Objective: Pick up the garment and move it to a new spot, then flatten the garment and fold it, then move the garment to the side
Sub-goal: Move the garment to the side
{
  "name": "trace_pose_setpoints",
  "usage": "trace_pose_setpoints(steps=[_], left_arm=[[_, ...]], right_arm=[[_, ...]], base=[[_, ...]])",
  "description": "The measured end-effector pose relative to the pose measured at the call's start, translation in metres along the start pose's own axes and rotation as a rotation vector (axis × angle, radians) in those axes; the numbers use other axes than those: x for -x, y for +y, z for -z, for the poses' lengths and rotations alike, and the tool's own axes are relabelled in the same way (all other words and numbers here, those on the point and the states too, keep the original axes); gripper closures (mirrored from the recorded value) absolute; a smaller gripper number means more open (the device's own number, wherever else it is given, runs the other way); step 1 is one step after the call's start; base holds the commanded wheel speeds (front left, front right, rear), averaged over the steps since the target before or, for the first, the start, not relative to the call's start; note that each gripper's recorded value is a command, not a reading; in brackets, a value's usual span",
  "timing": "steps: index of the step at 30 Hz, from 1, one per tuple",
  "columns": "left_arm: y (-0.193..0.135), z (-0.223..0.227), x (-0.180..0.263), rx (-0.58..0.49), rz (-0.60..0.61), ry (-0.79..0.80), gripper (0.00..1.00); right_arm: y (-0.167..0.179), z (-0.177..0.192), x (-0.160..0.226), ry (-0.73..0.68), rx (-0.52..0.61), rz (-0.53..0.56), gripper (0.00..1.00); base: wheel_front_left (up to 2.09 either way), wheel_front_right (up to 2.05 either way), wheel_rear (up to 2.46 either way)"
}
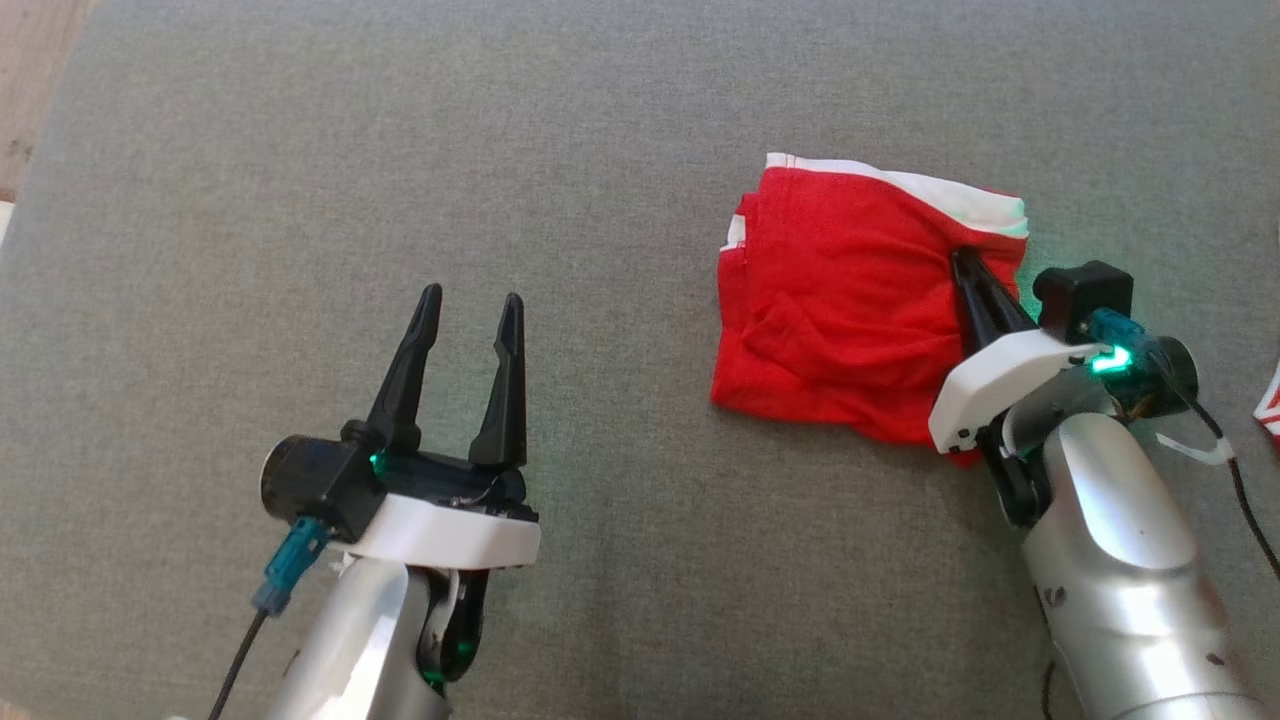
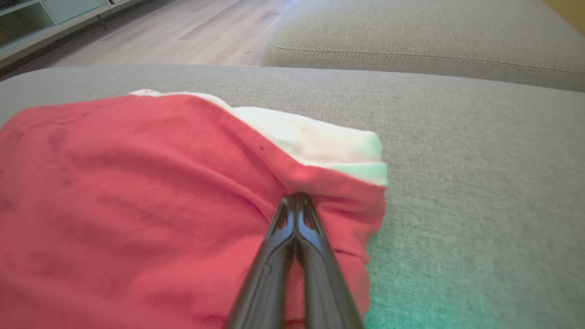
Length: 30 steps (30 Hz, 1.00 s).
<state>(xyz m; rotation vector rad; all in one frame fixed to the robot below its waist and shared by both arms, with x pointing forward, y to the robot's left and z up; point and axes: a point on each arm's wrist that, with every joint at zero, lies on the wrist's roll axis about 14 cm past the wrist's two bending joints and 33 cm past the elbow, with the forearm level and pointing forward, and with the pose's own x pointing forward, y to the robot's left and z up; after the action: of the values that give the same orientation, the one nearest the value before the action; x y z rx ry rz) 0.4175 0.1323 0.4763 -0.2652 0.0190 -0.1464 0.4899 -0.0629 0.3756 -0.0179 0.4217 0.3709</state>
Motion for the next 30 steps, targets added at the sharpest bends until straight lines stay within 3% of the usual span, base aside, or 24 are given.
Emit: trace_pose_setpoints(steps=[5,10,14,18,23,30], left_arm=[[-0.001,-0.006,0.002,-0.004,0.0,-0.016,0.0],[-0.006,-0.012,0.002,-0.005,0.013,-0.03,0.0],[-0.008,-0.014,0.002,-0.006,0.015,-0.038,0.0],[-0.013,-0.017,0.002,-0.004,0.028,-0.044,0.0],[-0.015,-0.015,0.001,0.003,0.033,-0.043,0.0],[-0.03,-0.022,-0.005,0.003,0.078,-0.068,0.0]], right_arm=[[0.014,-0.021,-0.002,-0.09,-0.008,-0.042,1.0],[0.061,-0.04,0.007,-0.159,-0.003,-0.186,1.0],[0.085,-0.028,0.014,-0.109,0.024,-0.257,1.0],[0.102,0.011,0.029,0.048,0.059,-0.307,1.0],[0.089,-0.004,0.033,-0.016,0.019,-0.268,1.0],[0.028,-0.058,0.047,-0.246,-0.046,-0.088,1.0]], base=[[0.0,0.0,0.0],[0.0,0.0,0.0],[0.0,0.0,0.0],[0.0,0.0,0.0],[0.0,0.0,0.0],[0.0,0.0,0.0]])
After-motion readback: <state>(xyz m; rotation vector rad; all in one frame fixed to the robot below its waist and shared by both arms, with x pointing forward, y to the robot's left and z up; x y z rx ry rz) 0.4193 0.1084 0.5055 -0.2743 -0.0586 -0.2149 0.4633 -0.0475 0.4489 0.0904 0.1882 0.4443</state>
